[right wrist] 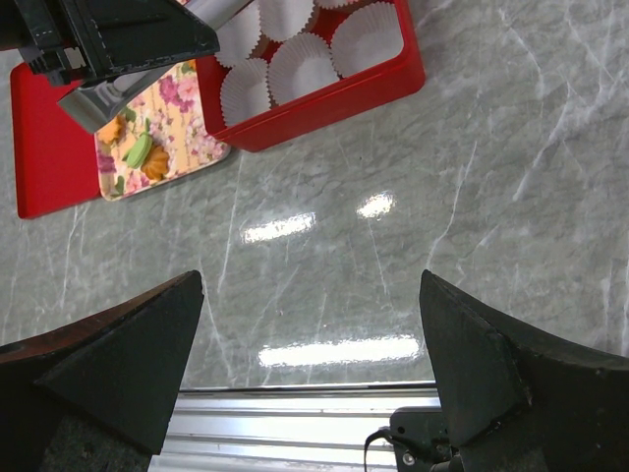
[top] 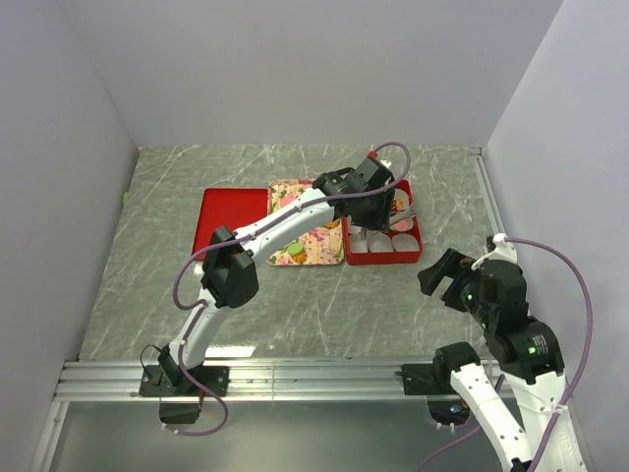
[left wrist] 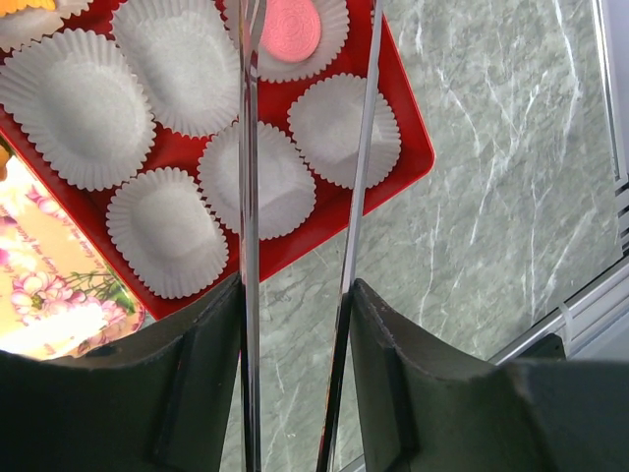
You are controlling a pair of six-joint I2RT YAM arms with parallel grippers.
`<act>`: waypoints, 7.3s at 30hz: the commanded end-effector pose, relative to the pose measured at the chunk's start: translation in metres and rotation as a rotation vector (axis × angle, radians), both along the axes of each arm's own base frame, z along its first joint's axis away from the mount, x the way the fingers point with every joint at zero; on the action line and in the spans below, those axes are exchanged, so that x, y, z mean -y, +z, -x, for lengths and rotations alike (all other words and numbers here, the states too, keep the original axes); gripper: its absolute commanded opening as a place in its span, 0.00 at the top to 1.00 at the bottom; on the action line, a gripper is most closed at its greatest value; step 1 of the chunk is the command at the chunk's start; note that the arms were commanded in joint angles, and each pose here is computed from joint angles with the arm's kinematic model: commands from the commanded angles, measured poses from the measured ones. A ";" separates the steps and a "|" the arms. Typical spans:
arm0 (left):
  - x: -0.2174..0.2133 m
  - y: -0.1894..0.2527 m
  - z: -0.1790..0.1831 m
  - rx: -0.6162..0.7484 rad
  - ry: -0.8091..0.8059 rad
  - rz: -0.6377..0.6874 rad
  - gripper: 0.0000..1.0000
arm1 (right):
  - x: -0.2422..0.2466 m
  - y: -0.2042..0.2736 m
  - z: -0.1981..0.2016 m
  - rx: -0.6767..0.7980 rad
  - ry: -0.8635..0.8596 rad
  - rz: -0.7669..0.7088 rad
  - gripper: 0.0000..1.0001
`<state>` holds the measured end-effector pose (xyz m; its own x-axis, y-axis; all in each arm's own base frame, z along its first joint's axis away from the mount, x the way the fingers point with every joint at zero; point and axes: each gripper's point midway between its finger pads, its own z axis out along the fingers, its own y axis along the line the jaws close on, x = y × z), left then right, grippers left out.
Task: Pack the cookies
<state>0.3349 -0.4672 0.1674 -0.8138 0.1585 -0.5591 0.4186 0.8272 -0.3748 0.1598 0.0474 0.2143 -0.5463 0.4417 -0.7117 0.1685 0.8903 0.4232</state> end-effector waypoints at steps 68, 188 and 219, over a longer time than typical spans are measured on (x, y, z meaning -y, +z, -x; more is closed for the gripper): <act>-0.180 -0.028 -0.003 0.080 0.067 -0.542 0.51 | 0.001 0.006 -0.004 0.045 0.000 0.004 0.03; -0.260 0.005 -0.017 0.041 0.484 -0.420 0.45 | -0.002 0.013 0.001 0.101 0.024 -0.014 0.03; -0.241 0.009 -0.050 0.031 0.465 -0.469 0.50 | -0.003 0.006 -0.005 0.052 0.031 0.006 0.03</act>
